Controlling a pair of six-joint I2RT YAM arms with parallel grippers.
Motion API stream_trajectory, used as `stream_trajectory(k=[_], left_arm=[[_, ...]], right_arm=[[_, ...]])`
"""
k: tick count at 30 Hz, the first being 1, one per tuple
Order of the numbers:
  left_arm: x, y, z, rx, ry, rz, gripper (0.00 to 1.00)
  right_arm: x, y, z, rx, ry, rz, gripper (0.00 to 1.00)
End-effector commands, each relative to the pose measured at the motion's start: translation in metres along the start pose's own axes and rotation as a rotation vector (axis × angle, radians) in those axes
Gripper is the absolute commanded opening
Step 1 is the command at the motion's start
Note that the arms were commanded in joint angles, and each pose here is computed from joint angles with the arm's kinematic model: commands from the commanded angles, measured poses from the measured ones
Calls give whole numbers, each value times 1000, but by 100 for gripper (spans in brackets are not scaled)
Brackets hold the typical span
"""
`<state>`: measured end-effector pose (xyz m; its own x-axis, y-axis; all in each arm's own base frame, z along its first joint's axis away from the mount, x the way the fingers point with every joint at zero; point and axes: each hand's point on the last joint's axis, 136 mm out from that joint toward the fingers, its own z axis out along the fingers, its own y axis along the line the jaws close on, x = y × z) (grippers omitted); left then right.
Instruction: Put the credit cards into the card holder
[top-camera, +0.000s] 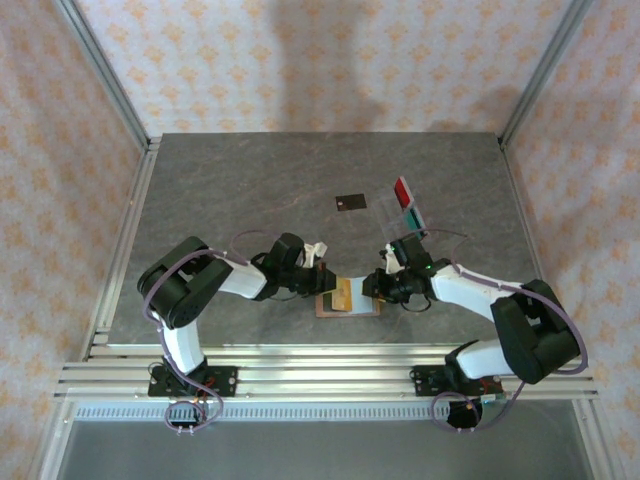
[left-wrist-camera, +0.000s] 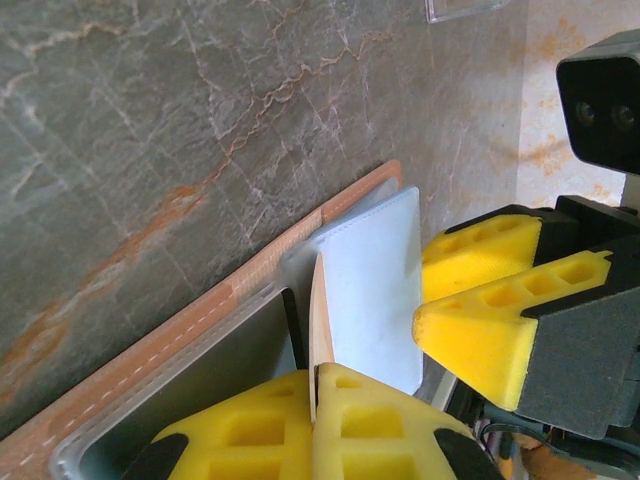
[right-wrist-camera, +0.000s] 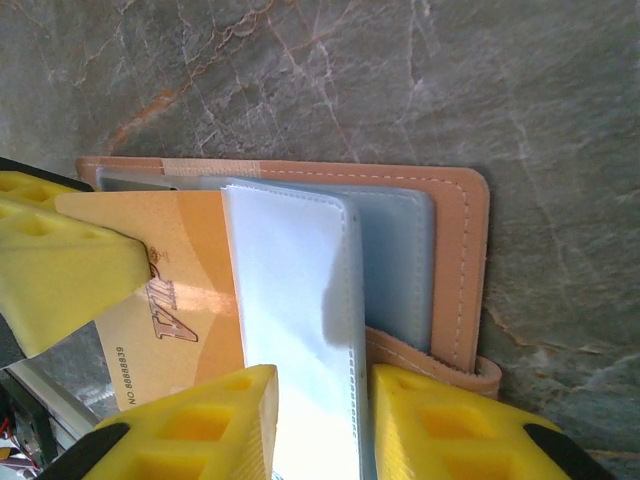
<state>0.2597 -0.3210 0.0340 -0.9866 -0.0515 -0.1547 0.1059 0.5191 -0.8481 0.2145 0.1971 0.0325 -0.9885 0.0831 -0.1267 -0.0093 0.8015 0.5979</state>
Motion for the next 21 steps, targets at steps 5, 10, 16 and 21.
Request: stream_trajectory(k=[5,10,16,21], left_arm=[[9,4,9,-47,46,72,0],[13,11,11,-65,62,70,0],[12,12,7,-84,51,93,0],[6,7,10,-55,27,75,0]], right_arm=[[1,-10,-2,44,-8,6,30],[1,-9,-2,40,-5,6,29],[0,-8,-3,37,-10,3,30],[-2,-5,-5,31,-20,-1,30]])
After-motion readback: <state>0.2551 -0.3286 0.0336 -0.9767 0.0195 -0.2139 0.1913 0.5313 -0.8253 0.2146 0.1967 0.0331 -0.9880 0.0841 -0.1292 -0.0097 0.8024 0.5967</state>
